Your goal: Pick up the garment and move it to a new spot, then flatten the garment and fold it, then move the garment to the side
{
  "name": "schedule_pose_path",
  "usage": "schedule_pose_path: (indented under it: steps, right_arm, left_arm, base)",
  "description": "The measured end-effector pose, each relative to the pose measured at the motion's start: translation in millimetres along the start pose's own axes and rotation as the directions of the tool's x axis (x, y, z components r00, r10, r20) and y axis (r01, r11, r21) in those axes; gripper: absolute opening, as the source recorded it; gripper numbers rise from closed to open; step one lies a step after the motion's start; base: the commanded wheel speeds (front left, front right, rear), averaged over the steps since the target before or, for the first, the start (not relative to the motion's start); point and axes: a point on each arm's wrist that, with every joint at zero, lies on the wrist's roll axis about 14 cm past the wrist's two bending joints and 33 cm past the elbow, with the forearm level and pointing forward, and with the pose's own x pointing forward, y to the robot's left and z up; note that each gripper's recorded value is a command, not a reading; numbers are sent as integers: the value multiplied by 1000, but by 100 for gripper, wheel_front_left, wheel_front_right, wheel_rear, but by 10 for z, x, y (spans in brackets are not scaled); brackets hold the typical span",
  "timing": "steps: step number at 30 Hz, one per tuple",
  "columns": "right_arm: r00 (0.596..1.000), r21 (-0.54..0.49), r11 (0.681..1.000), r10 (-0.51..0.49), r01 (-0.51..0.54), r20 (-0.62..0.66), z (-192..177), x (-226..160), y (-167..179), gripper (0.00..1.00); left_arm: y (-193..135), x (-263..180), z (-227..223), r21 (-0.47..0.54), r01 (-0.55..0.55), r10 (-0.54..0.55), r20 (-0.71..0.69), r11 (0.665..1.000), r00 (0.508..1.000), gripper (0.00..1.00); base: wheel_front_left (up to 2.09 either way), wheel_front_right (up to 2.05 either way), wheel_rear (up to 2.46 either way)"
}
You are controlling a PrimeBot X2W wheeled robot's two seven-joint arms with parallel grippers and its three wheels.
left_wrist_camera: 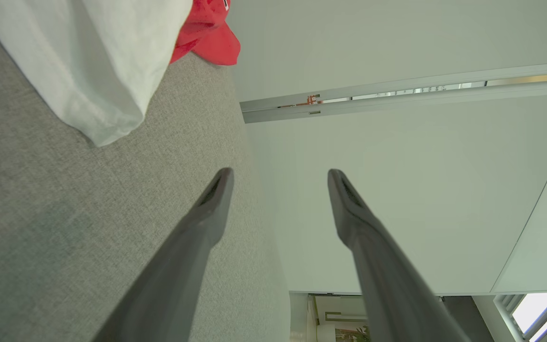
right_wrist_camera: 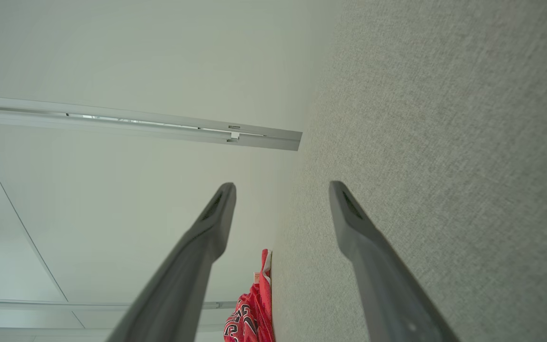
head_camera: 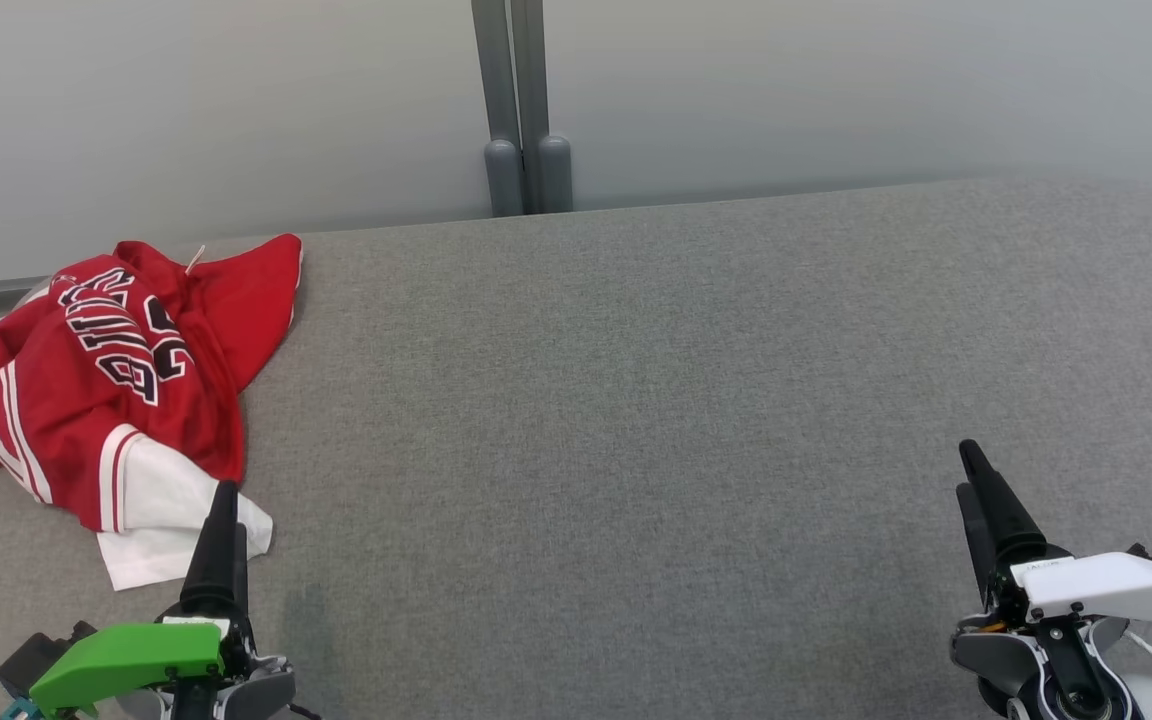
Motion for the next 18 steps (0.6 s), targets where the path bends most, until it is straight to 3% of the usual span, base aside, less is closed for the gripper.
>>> schedule_pose_path:
  steps: [9,18]
  right_arm:
    - [999,-223,974,48,-49,-8,12,20,161,100]
    - [996,-430,899,72,-86,-47,-73,18,229,100]
  left_arm:
    - [-70,-11,31,200,11,-15,17,980,1000,100]
    - [-72,-57,-4,427,4,-11,15,904,1000,100]
  base:
    - [0,0,0]
    - [0,0,0]
